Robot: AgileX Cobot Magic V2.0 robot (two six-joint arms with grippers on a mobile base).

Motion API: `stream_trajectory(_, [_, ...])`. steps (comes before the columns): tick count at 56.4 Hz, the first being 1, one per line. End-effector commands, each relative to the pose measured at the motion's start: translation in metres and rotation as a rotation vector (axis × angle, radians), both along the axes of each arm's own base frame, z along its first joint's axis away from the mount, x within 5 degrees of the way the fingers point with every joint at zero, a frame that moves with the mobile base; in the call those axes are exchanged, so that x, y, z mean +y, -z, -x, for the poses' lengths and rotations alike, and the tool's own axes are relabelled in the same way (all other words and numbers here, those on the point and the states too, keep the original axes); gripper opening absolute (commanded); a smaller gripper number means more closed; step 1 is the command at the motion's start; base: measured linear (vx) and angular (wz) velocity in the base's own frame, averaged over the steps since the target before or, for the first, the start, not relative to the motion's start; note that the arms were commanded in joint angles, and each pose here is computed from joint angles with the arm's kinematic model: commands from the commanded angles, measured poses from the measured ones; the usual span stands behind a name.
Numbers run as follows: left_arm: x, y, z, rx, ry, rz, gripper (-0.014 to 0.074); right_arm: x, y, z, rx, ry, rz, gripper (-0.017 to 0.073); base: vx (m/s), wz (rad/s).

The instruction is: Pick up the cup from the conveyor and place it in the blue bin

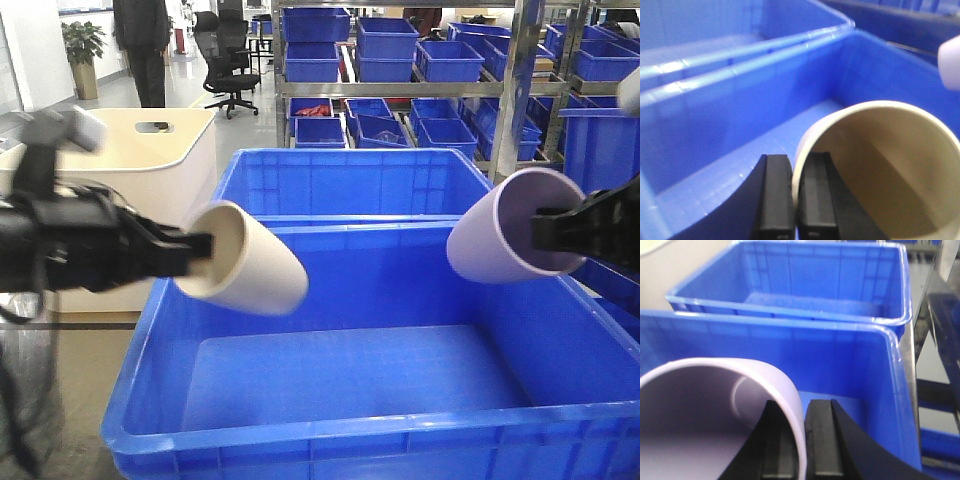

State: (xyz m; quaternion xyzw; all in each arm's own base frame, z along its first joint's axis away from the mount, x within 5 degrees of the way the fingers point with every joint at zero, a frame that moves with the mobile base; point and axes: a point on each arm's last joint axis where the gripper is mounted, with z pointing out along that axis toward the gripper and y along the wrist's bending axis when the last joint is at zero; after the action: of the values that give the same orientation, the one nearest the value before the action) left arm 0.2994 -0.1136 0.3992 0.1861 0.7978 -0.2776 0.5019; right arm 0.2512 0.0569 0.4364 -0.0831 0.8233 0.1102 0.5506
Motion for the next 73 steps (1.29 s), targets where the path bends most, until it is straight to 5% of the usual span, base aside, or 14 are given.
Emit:
stream_trajectory(1, [-0.002,-0.013,-0.005,-0.04,-0.041,0.077,0.0085,0.0,-0.016,-0.005,-0.108,0.016,-0.031,0.0012,0.0,0.0])
stream_trajectory(12, [-0.006,0.006,-0.02,0.037,-0.05,0.083,0.0246,0.004,0.003,-0.026,-0.04,0.016,-0.018,0.0084,0.0,0.0])
stream_trajectory(22, [-0.006,0.008,-0.022,0.04,-0.048,0.077,0.0409,0.006,0.014,-0.036,0.006,0.013,-0.01,0.0251,0.0,0.0])
stream_trajectory(34, [-0.006,0.007,-0.021,0.036,-0.051,0.078,0.0449,0.006,0.014,-0.038,0.003,0.015,-0.011,0.0485,0.0,0.0])
stream_trajectory(51, [-0.001,-0.024,0.009,-0.05,-0.013,0.088,0.0315,0.006,0.015,-0.038,0.002,0.015,-0.009,0.0529,0.0,0.0])
stream_trajectory(63, [0.013,-0.071,0.064,-0.269,0.011,0.066,0.0101,0.006,0.015,-0.038,0.002,0.015,-0.009,0.0529,0.0,0.0])
stream_trajectory(69, [0.024,-0.078,0.095,-0.363,-0.019,0.052,-0.001,0.006,0.015,-0.038,0.002,0.015,-0.009,0.0529,0.0,0.0])
stream_trajectory(73, [0.034,-0.076,0.119,-0.422,-0.076,0.062,-0.0008,0.006,0.015,-0.038,0.002,0.015,-0.009,0.0529,0.0,0.0])
